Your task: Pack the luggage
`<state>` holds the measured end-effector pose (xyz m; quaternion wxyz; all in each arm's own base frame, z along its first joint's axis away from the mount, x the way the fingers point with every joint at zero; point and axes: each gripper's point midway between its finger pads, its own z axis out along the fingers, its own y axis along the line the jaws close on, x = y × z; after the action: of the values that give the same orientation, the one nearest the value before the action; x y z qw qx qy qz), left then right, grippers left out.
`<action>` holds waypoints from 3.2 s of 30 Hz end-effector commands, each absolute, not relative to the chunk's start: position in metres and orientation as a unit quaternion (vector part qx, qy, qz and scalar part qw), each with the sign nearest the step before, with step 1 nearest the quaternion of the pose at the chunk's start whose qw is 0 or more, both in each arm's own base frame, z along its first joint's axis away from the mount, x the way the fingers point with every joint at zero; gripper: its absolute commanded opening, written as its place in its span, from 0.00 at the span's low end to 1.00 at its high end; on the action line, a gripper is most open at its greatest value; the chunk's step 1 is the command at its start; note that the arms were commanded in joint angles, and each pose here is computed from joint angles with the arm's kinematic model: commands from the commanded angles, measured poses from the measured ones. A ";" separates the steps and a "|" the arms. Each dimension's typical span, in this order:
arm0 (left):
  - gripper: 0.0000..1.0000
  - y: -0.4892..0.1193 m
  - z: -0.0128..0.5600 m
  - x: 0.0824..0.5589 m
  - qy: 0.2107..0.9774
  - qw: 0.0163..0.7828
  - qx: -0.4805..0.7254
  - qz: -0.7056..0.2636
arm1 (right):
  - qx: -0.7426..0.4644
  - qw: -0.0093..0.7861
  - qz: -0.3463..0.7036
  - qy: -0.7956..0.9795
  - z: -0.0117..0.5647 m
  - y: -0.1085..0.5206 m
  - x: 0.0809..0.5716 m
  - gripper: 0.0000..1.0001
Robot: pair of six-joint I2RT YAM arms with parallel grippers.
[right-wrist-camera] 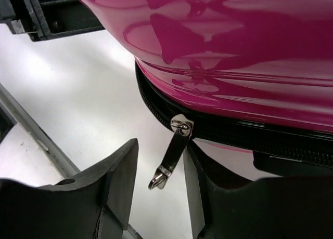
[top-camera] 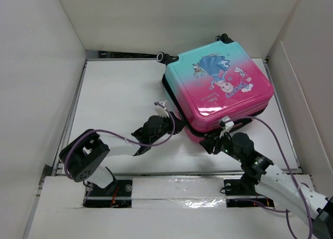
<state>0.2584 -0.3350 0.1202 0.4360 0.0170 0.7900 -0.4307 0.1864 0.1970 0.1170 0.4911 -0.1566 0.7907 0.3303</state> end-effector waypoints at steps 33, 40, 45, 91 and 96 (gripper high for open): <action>0.00 -0.391 0.137 0.264 0.774 0.418 -0.031 -0.475 | -0.206 0.552 0.330 0.738 0.211 0.320 0.176 0.00; 0.69 -0.289 0.145 0.321 0.776 0.461 -0.114 -0.416 | -0.173 0.528 0.343 0.757 0.159 0.262 0.152 0.00; 0.81 -0.247 0.181 0.369 0.755 0.460 -0.145 -0.444 | -0.183 0.530 0.368 0.742 0.174 0.242 0.138 0.00; 0.70 -0.364 0.245 0.589 0.705 0.408 -0.089 -0.574 | -0.212 0.495 0.344 0.770 0.146 0.245 0.132 0.00; 0.38 -0.371 0.254 0.576 0.665 0.406 -0.083 -0.621 | -0.211 0.496 0.339 0.771 0.143 0.244 0.133 0.00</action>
<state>0.5963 -0.3491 0.2069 0.3912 -0.1245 0.7269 -0.5505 0.1419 0.2306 0.1231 0.4941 -0.2080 0.7902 0.2971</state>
